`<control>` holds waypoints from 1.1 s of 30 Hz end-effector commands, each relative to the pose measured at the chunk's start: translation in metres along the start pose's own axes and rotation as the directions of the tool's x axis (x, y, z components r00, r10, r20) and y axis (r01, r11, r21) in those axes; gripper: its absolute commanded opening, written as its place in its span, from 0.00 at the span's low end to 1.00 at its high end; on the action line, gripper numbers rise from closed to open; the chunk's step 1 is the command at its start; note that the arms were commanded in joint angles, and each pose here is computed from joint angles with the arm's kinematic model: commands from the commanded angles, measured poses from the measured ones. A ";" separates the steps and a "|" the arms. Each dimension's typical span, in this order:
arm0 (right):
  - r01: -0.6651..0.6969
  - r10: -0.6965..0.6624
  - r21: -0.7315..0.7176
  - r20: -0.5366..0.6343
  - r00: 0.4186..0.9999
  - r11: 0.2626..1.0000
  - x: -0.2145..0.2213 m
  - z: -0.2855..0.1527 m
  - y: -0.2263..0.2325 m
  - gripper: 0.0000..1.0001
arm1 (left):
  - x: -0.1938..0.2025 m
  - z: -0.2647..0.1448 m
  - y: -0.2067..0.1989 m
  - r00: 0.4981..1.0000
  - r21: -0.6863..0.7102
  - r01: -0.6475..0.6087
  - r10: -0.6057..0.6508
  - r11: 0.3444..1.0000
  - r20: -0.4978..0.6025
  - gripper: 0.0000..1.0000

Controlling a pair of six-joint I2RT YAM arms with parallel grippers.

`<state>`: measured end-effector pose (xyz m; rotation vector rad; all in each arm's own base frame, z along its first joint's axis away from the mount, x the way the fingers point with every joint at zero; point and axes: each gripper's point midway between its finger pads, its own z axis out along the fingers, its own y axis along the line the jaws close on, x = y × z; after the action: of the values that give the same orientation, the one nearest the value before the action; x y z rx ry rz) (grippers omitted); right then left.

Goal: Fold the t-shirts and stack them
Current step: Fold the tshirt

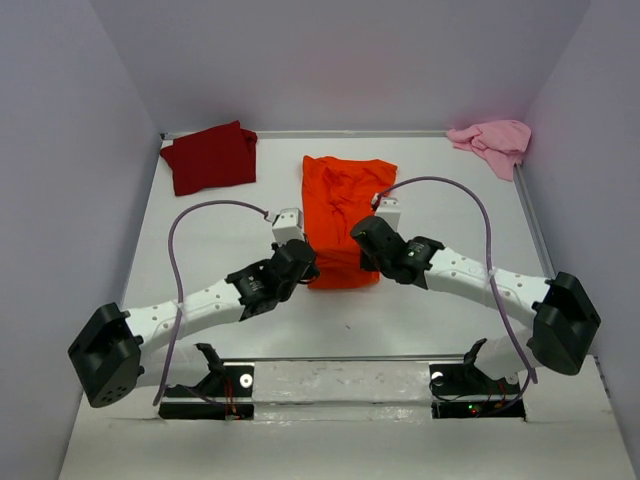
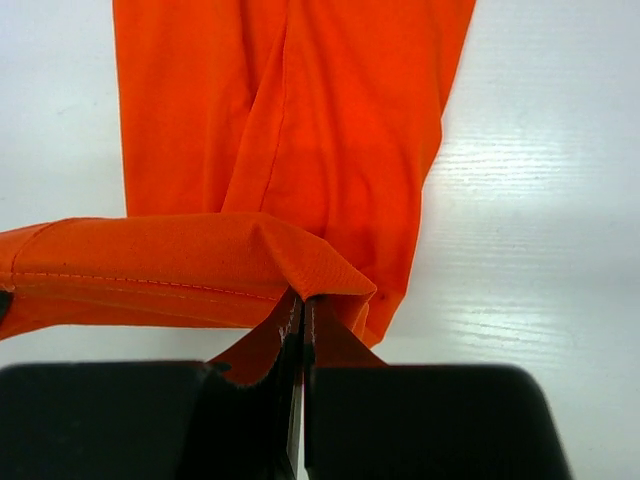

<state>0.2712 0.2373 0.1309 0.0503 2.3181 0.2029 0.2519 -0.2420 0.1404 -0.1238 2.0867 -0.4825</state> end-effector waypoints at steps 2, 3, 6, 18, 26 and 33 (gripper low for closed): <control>0.055 -0.068 0.122 0.103 0.992 0.991 -0.032 0.003 -0.012 0.00 | -0.045 0.016 -0.006 0.992 -0.030 -0.050 0.053 0.998 0.112 0.00; 0.064 -0.080 0.139 0.110 0.991 0.988 -0.034 0.005 -0.014 0.00 | -0.046 0.019 -0.006 0.992 -0.036 -0.056 0.060 0.998 0.113 0.00; 0.083 -0.105 0.185 0.108 0.989 0.979 -0.032 0.015 -0.017 0.00 | -0.049 0.029 -0.007 0.990 -0.041 -0.081 0.085 0.996 0.113 0.00; 0.077 -0.113 0.324 0.092 0.989 0.943 -0.029 0.054 -0.040 0.00 | -0.037 0.066 0.009 0.988 -0.096 -0.120 0.128 0.988 0.085 0.00; 0.080 -0.129 0.352 0.116 0.985 0.933 -0.048 0.070 -0.040 0.00 | -0.046 0.085 0.012 0.987 -0.120 -0.104 0.117 0.987 0.107 0.00; 0.084 -0.129 0.372 0.099 0.987 0.924 -0.051 0.088 -0.044 0.00 | -0.052 0.100 0.009 0.988 -0.136 -0.104 0.118 0.985 0.097 0.00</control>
<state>0.3553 0.2208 0.0978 0.0908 2.2472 -0.1569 0.3407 -0.2626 0.1158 -0.0545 2.0728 -0.3520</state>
